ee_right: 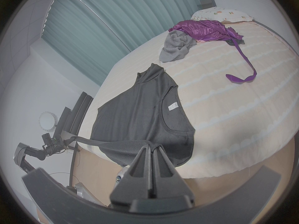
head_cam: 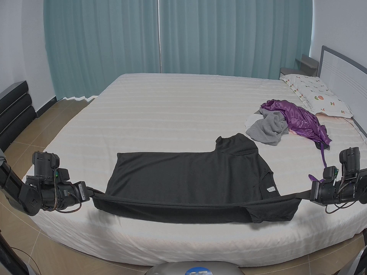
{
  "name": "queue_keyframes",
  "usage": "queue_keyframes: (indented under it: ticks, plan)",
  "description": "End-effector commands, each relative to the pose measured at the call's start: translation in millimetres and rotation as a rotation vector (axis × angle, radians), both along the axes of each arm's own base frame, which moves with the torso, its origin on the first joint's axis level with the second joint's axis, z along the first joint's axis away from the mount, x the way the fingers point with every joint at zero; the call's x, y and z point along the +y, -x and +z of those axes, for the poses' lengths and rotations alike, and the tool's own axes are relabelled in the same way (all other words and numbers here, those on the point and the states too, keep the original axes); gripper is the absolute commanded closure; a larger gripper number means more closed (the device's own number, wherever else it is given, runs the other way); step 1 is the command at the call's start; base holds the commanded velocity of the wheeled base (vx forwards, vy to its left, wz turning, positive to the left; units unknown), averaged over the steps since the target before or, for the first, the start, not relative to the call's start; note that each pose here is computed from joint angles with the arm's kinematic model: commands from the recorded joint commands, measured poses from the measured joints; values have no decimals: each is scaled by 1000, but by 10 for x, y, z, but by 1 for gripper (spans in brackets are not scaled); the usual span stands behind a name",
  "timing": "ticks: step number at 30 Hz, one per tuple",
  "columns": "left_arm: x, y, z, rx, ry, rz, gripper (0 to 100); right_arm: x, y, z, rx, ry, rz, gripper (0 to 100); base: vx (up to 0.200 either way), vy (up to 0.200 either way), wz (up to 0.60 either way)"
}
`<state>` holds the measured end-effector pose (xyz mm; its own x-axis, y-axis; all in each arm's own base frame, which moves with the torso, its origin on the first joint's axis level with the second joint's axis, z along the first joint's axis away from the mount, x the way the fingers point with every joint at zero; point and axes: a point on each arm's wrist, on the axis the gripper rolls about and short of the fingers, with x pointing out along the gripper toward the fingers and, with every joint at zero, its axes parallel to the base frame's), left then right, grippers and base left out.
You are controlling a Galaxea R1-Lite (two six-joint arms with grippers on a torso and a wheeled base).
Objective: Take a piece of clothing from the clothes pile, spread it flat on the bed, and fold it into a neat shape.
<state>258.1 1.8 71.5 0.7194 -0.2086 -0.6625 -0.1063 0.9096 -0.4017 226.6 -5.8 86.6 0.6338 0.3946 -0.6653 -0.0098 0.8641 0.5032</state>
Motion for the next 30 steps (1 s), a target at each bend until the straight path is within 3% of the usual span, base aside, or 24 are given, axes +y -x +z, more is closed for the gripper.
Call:
queue_keyframes:
  ticks: [1,30]
  plan:
    - [-17,-43,-89,31,1,-7,100,7,-45,-54,22,0,3,100,0,0,0]
    - [-112,-698,-550,105,4,43,100,41,-873,-489,125,-32,-36,100,0,0,0]
